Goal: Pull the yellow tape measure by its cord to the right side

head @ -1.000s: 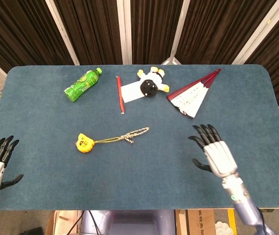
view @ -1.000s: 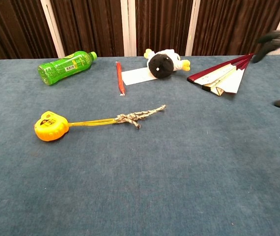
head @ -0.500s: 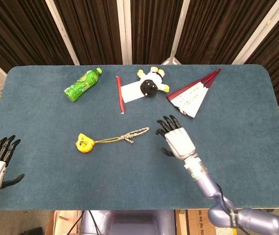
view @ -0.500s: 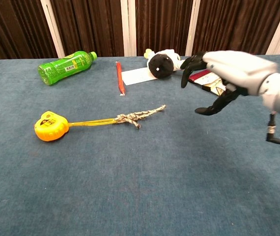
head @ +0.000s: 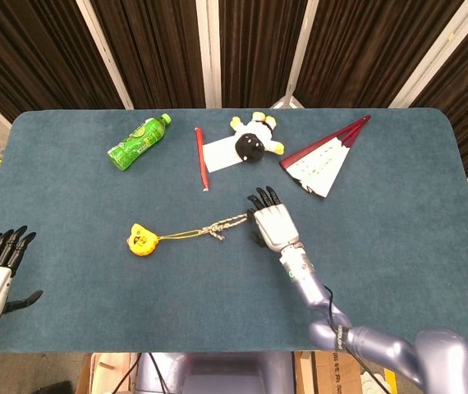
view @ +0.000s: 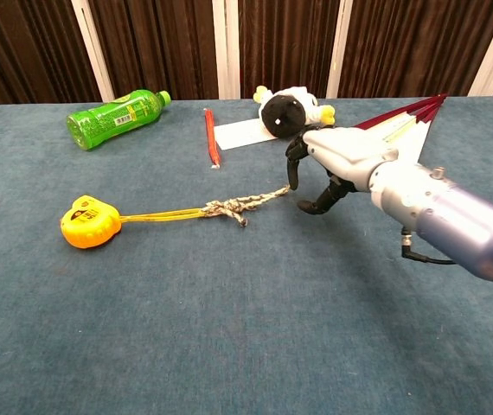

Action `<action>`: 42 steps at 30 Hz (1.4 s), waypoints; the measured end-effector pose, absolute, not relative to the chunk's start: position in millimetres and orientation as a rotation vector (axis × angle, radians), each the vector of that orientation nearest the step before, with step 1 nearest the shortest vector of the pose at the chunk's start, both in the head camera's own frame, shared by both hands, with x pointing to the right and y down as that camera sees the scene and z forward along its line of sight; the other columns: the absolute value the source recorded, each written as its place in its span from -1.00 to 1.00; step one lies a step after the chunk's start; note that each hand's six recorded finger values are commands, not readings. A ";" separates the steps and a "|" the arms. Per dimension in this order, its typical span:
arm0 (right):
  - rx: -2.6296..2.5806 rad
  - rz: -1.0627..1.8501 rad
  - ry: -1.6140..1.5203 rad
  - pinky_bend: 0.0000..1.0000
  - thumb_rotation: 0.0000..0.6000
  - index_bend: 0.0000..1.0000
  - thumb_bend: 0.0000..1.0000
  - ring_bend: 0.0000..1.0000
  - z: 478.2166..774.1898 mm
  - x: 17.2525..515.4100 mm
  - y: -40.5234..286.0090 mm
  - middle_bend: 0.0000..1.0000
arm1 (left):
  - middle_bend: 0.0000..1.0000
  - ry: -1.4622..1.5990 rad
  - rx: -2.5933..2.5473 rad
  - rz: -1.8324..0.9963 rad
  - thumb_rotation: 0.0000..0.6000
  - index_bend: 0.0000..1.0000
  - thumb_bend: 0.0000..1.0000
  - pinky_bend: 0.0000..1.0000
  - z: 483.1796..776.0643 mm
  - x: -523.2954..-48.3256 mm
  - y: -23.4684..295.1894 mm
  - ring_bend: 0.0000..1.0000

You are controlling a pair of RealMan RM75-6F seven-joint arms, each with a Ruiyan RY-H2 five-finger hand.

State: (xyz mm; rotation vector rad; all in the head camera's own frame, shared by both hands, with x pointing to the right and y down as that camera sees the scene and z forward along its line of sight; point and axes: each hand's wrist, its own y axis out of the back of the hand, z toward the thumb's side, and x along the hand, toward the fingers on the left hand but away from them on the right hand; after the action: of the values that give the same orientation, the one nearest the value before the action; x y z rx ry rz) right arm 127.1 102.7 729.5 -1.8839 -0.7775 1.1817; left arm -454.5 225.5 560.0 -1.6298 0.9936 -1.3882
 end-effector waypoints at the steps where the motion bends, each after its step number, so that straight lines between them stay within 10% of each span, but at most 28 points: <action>1: -1.887 1.185 -0.787 -0.90 1.00 0.05 -0.26 -0.87 732.6 124.4 100.3 -0.57 | -1.00 0.996 -1.632 -1.393 1.00 -1.00 -1.00 -1.00 560.6 -455.2 225.3 -1.00; 42: -1.896 1.188 -0.850 -0.90 1.00 0.16 -0.13 -0.87 755.2 100.0 91.3 -0.56 | -1.00 1.031 -1.647 -1.409 1.00 -1.00 -1.00 -1.00 558.2 -461.0 225.7 -1.00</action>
State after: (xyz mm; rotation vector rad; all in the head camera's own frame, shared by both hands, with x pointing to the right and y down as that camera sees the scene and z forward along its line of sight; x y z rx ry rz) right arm 100.0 91.3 755.2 -1.8957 -0.8503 1.1877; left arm -461.0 225.7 558.2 -1.6466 1.0312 -1.4091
